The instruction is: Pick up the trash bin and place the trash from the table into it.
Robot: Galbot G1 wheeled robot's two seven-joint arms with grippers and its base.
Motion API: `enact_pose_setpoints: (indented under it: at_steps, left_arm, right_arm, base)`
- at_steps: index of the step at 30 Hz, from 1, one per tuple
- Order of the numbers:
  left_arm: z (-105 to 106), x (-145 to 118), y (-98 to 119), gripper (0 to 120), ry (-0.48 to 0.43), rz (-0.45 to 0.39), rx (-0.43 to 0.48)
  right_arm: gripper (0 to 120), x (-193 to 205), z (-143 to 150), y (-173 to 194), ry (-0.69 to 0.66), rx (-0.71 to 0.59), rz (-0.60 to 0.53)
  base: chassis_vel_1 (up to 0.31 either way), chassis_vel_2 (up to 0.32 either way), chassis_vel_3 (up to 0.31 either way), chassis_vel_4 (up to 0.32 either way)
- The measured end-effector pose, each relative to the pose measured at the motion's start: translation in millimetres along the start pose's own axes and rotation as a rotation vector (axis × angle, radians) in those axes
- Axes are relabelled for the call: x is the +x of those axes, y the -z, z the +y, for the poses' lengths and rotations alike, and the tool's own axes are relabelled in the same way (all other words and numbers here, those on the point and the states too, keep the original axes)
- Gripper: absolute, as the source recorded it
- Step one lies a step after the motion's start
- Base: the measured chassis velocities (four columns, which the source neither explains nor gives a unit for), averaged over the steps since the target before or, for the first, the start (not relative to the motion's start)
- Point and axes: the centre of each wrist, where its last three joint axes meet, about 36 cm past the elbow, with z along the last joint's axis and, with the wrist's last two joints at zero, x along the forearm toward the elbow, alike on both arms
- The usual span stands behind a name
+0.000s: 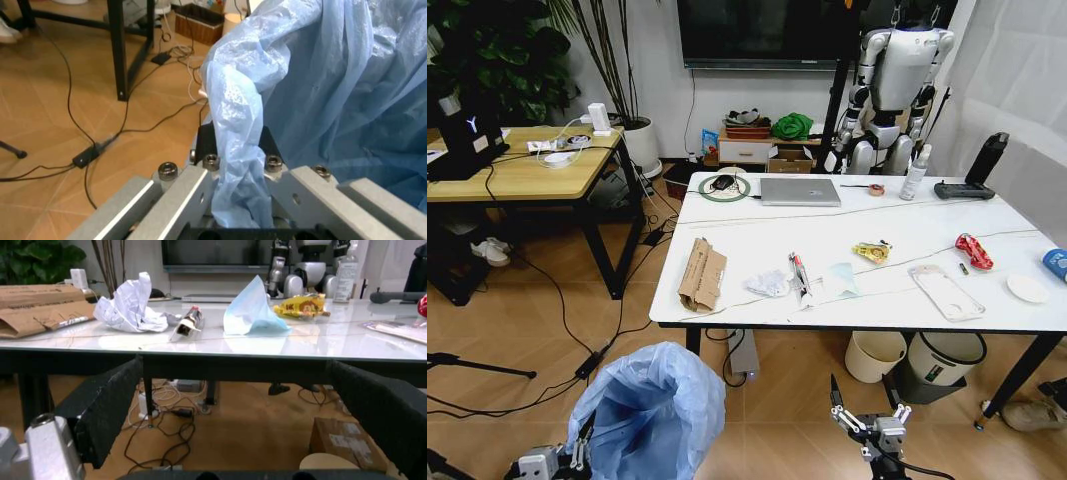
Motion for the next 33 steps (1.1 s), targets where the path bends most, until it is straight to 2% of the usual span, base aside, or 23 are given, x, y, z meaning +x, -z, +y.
enact_pose_setpoints:
  at_steps: [4, 8, 10, 12, 15, 17, 20, 22, 24, 25, 28, 33]
  left_arm:
    - [5.0, 3.8, 0.6, 0, -0.003, 0.022, -0.009]
    - [17.2, 12.7, 3.8, 0, 0.013, 0.052, -0.033]
    - [28.7, 20.6, 9.2, 0, 0.022, 0.073, -0.047]
    - [31.4, 22.3, 10.6, 0, 0.024, 0.077, -0.052]
    - [43.2, 32.3, 16.0, 0, 0.038, 0.094, -0.075]
    - [47.5, 35.4, 18.8, 0, 0.049, 0.094, -0.078]
    - [48.2, 36.5, 21.1, 0, 0.054, 0.091, -0.074]
    - [45.8, 39.3, 25.9, 0, 0.056, 0.085, -0.063]
    - [44.1, 41.3, 28.8, 0, 0.055, 0.081, -0.065]
    - [44.1, 41.3, 28.8, 0, 0.055, 0.081, -0.065]
    - [35.5, 46.7, 34.9, 0, 0.061, 0.072, -0.062]
    - [26.7, 51.4, 35.4, 0, 0.082, 0.061, -0.055]
  right_arm:
    - [100, -6.3, 3.2, 18.9, -0.030, -0.014, 0.019]
    - [100, -31.8, 10.8, 70.9, -0.045, -0.026, 0.062]
    - [100, -61.4, 25.3, 102.1, -0.050, -0.029, 0.060]
    - [100, -70.8, 28.6, 109.9, -0.042, -0.037, 0.055]
    - [100, -118.2, 45.6, 159.4, 0.055, -0.128, 0.065]
    - [100, -138.5, 59.9, 180.1, 0.140, -0.197, 0.082]
    - [100, -149.6, 72.5, 189.1, 0.198, -0.232, 0.099]
    - [100, -166.0, 99.3, 196.1, 0.286, -0.243, 0.112]
    - [100, -174.5, 117.0, 198.3, 0.329, -0.238, 0.107]
    - [100, -174.5, 117.0, 198.3, 0.329, -0.238, 0.107]
    - [100, -186.0, 163.0, 208.6, 0.422, -0.234, 0.161]
    - [100, -205.7, 205.8, 205.1, 0.473, -0.169, 0.213]
  base:
    - [0.000, 0.000, 0.000, 0.000]
    - [0.000, 0.000, 0.000, 0.000]
    - [0.000, 0.000, 0.000, 0.000]
    - [0.000, 0.000, 0.000, 0.000]
    - [0.000, 0.000, 0.000, 0.000]
    - [0.000, 0.000, 0.000, 0.000]
    - [0.000, 0.000, 0.000, 0.000]
    - [0.000, 0.000, 0.000, 0.000]
    - [0.000, 0.000, 0.000, 0.000]
    - [0.000, 0.000, 0.000, 0.000]
    - [0.000, 0.000, 0.000, 0.000]
    - [0.000, 0.000, 0.000, 0.000]
